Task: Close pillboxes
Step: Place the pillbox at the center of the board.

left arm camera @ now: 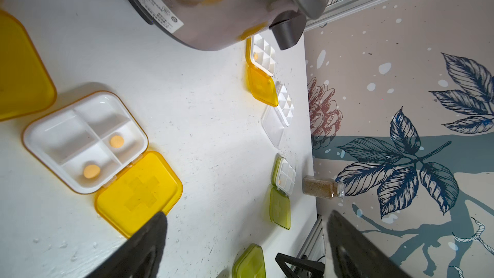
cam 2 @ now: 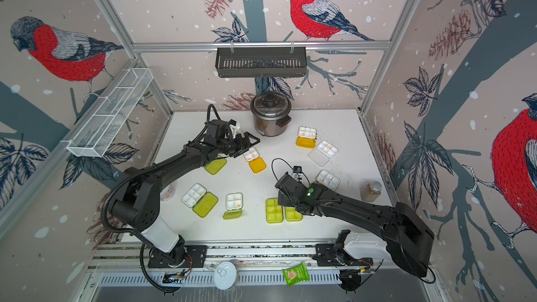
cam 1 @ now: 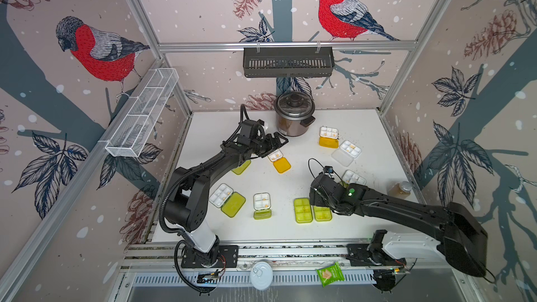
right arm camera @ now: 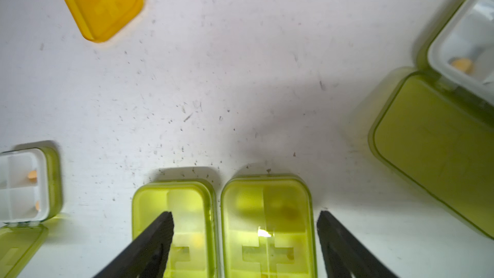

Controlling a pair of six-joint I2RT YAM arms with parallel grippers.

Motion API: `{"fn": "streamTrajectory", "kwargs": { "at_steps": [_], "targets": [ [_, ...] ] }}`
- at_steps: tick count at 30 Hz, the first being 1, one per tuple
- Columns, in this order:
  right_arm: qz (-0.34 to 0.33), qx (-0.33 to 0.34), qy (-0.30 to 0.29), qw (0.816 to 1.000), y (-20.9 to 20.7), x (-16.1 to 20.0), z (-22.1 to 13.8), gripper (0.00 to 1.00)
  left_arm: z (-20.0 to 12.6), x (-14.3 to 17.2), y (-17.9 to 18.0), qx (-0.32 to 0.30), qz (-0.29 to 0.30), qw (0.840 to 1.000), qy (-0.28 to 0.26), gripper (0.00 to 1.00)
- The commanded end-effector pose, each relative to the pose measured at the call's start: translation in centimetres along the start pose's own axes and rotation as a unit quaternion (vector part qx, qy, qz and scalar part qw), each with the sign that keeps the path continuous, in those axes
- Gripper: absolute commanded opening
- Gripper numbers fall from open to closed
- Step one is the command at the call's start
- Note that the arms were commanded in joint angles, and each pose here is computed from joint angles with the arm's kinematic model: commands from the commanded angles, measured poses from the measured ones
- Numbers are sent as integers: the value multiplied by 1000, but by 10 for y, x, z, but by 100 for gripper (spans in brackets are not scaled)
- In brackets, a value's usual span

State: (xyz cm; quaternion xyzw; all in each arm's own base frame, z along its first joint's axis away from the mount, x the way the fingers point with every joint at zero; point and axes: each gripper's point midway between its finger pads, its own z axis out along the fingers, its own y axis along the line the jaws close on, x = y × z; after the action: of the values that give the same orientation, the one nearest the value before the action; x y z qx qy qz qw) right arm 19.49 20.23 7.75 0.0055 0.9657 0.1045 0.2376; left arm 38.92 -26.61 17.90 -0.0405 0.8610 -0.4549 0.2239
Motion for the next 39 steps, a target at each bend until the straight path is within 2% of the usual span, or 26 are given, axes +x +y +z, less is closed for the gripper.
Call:
{"fn": "streamTrajectory", "kwargs": {
  "at_steps": [1, 7, 15, 25, 29, 34, 39],
  "targets": [
    [0, 30, -7, 1000, -9, -4, -13, 86, -12, -14, -7, -3, 24, 999, -27, 92],
    [8, 29, -14, 999, -3, -7, -23, 86, -19, -17, -14, 15, 18, 999, -31, 92],
    [3, 33, -21, 999, 5, -13, -17, 86, -29, -30, -7, -33, 48, 996, -61, 92],
    [3, 38, -28, 999, 15, -22, -15, 86, -28, -36, 3, -9, 11, 998, -54, 92],
    [17, 48, -38, 998, 1, -26, -19, 86, -27, -36, 7, -1, -2, 999, -51, 92],
    [56, 53, -77, 994, -31, -69, -35, 88, -28, -36, 5, 2, 0, 999, -50, 92],
    [121, 71, -99, 985, -89, -115, -40, 97, -27, -34, 3, 11, -1, 999, -44, 92]
  ]
}}
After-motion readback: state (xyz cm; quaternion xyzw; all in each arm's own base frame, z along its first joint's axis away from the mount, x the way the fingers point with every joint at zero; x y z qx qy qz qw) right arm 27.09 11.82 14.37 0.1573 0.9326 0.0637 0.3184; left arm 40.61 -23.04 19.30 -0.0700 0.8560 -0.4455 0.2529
